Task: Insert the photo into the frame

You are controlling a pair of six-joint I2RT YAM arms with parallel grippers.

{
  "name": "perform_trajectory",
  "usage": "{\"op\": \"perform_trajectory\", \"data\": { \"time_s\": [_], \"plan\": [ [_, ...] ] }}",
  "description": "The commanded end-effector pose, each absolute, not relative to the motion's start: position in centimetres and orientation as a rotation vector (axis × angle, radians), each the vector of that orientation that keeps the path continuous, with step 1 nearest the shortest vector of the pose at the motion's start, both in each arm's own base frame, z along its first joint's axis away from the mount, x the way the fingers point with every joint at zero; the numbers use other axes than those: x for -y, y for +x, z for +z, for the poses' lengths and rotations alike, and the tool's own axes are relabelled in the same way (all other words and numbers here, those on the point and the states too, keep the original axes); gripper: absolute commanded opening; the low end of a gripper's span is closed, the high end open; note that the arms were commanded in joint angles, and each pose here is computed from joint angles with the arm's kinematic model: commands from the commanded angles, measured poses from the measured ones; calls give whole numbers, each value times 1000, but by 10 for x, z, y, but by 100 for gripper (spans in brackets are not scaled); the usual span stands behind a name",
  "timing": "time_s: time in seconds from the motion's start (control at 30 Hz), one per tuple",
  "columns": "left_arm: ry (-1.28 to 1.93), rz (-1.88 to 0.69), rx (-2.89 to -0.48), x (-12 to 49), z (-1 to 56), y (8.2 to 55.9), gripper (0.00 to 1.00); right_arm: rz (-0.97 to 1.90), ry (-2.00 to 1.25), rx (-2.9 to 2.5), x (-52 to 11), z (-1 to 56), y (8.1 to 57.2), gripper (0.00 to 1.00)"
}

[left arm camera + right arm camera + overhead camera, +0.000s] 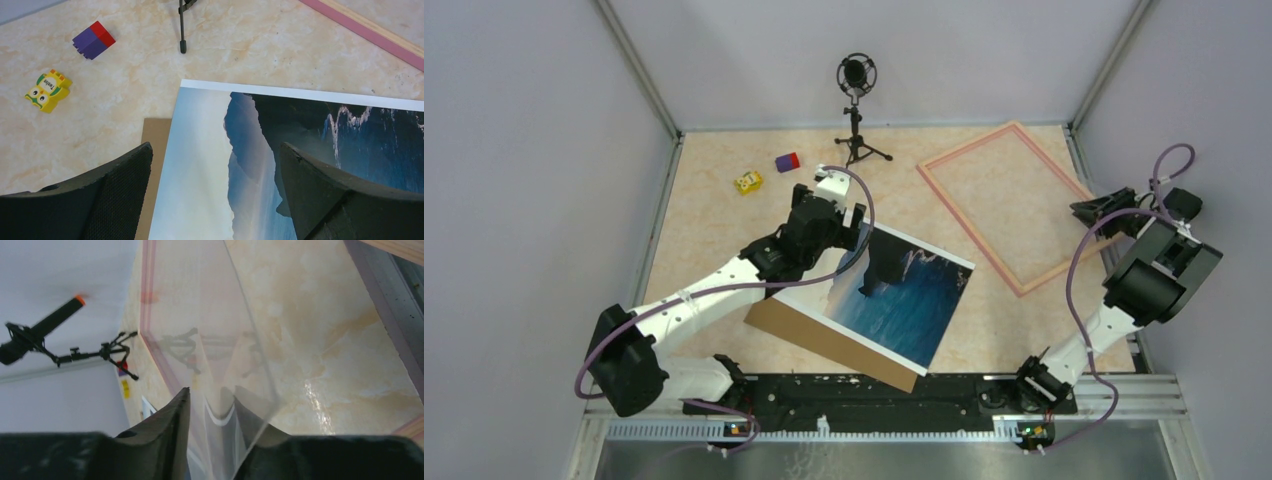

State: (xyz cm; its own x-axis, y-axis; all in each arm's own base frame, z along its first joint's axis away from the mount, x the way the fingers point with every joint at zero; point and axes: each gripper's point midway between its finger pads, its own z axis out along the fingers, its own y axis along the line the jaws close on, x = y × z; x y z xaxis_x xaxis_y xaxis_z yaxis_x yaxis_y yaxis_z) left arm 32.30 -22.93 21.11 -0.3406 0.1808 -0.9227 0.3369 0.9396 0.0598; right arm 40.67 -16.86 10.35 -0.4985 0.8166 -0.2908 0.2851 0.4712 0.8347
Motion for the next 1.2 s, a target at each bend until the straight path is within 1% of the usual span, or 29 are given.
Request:
{"op": "perform_trajectory", "data": {
  "time_s": [0.0, 0.07, 0.13, 0.2, 0.27, 0.33, 0.43, 0.53, 0.73, 0.87, 0.93, 1.0, 1.1, 1.13, 1.17],
  "plan": [
    [343, -218, -1878, 233, 231, 323, 99, 908, 948, -1919, 171, 99, 421, 33],
    [346, -235, -1882, 236, 230, 322, 99, 870, 958, -1871, 165, 101, 428, 36],
    [354, -250, -1893, 240, 225, 322, 99, 810, 999, -1835, 165, 99, 430, 43],
    [358, -259, -1912, 243, 218, 322, 99, 732, 1089, -1786, 170, 93, 422, 47],
    [362, -262, -1927, 246, 214, 322, 99, 718, 1118, -1674, 166, 97, 414, 51],
    [361, -269, -1926, 248, 214, 324, 99, 719, 1184, -1576, 160, 96, 406, 52],
    [371, -298, -1934, 254, 212, 323, 99, 737, 1195, -1450, 143, 102, 405, 53],
    [377, -307, -1938, 255, 211, 322, 99, 707, 1273, -1383, 137, 96, 398, 53],
    [364, -292, -1918, 249, 219, 321, 99, 656, 1396, -1422, 117, 75, 374, 56],
    [361, -298, -1906, 247, 224, 319, 99, 546, 1501, -1611, 107, 56, 361, 65],
    [359, -302, -1900, 247, 226, 319, 99, 483, 1515, -1706, 103, 51, 352, 74],
    [359, -307, -1897, 247, 228, 318, 99, 428, 1507, -1814, 99, 47, 341, 82],
    [358, -315, -1896, 247, 229, 317, 99, 349, 1445, -1963, 95, 45, 324, 87],
    [357, -315, -1896, 247, 230, 317, 99, 346, 1417, -1988, 93, 47, 321, 91],
    [357, -318, -1895, 247, 230, 317, 99, 348, 1394, -2010, 90, 51, 318, 93]
  ]
}}
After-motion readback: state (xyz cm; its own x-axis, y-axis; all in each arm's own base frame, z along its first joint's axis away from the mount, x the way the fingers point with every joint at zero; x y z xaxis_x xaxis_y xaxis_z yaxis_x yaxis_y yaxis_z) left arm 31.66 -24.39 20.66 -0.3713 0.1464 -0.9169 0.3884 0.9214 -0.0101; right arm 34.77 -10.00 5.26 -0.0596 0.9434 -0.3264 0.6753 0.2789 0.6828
